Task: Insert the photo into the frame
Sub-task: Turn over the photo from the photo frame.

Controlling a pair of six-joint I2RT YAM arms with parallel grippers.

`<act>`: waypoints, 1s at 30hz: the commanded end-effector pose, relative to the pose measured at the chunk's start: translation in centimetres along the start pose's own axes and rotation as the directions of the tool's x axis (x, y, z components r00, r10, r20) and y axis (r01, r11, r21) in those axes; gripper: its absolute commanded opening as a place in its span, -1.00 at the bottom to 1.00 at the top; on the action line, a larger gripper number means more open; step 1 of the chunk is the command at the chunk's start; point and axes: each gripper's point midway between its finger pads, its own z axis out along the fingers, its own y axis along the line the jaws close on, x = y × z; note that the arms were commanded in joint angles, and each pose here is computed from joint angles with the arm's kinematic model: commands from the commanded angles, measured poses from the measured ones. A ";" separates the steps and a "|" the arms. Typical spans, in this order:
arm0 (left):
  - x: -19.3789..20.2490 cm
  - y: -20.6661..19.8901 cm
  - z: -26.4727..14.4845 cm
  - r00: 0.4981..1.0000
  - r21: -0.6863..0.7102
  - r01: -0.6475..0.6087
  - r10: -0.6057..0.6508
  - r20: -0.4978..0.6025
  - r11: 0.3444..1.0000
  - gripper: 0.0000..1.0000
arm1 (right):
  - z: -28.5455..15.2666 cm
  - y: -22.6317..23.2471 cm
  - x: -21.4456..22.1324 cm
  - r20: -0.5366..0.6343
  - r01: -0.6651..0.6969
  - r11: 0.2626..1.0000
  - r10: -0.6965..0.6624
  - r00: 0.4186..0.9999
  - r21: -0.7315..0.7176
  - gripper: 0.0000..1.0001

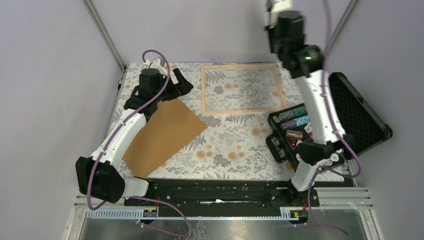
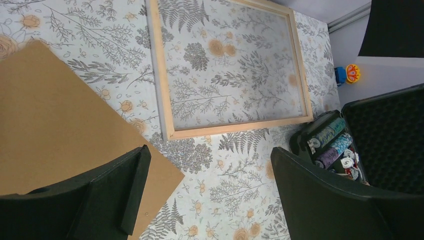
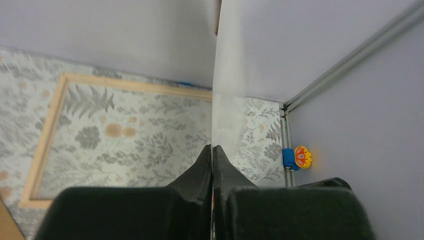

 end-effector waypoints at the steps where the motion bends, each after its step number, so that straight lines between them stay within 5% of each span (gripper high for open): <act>1: -2.2 -1.0 -1.2 0.995 0.011 -0.042 0.041 0.090 0.999 0.98 | 5.1 6.4 6.0 -0.212 0.351 0.931 -0.324 0.922 0.104 -1.00; 8: -3.3 0.3 -2.1 0.990 -0.083 -0.034 0.045 0.131 0.996 0.97 | 8.3 15.9 14.9 -0.412 0.631 0.763 -0.534 0.738 0.141 -1.00; 19: -5.5 3.2 -3.5 0.976 -0.210 0.020 0.026 0.215 0.977 0.97 | 10.2 24.7 22.7 -0.394 0.499 0.862 -0.490 0.778 -0.087 -1.00; 30: -5.8 2.8 -4.0 0.973 -0.191 0.016 0.029 0.228 0.982 0.97 | 9.6 25.2 23.5 -0.439 0.351 0.936 -0.303 0.845 0.028 -1.00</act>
